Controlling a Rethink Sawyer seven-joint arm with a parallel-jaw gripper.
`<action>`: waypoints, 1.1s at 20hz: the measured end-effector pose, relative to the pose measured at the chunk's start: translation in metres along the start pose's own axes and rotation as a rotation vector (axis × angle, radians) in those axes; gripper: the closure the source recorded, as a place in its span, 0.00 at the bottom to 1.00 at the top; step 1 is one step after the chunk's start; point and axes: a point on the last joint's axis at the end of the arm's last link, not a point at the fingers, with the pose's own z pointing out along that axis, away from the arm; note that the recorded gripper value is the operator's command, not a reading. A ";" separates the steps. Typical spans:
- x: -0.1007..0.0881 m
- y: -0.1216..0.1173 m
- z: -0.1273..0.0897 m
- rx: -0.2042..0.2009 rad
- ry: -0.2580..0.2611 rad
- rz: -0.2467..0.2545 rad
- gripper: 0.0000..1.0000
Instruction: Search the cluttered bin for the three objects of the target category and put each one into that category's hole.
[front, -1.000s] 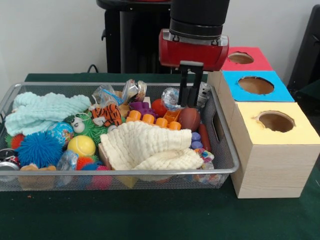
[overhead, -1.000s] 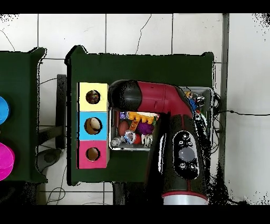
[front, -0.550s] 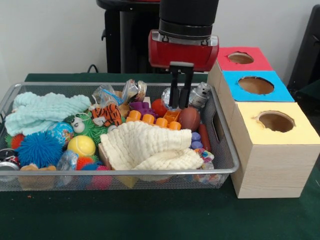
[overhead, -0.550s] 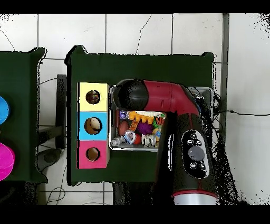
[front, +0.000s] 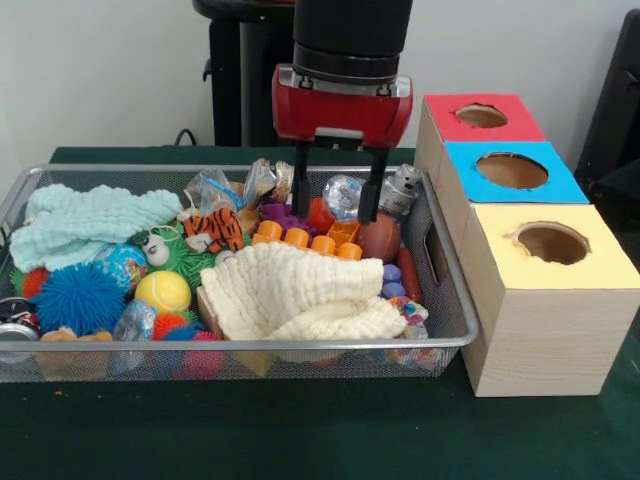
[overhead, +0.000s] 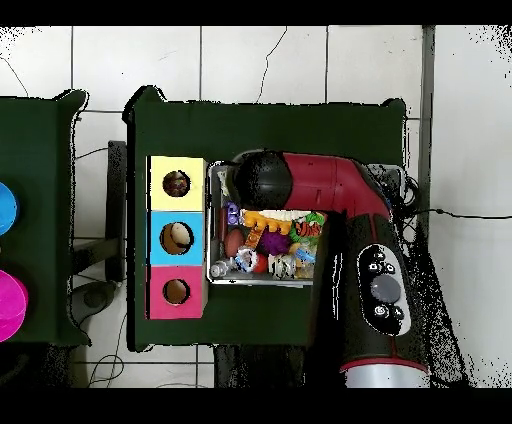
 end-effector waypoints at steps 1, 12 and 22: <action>0.000 0.000 0.000 0.000 0.000 -0.002 0.00; -0.013 0.007 0.007 -0.004 -0.116 -0.054 0.00; -0.013 -0.009 0.030 0.018 -0.245 -0.102 0.00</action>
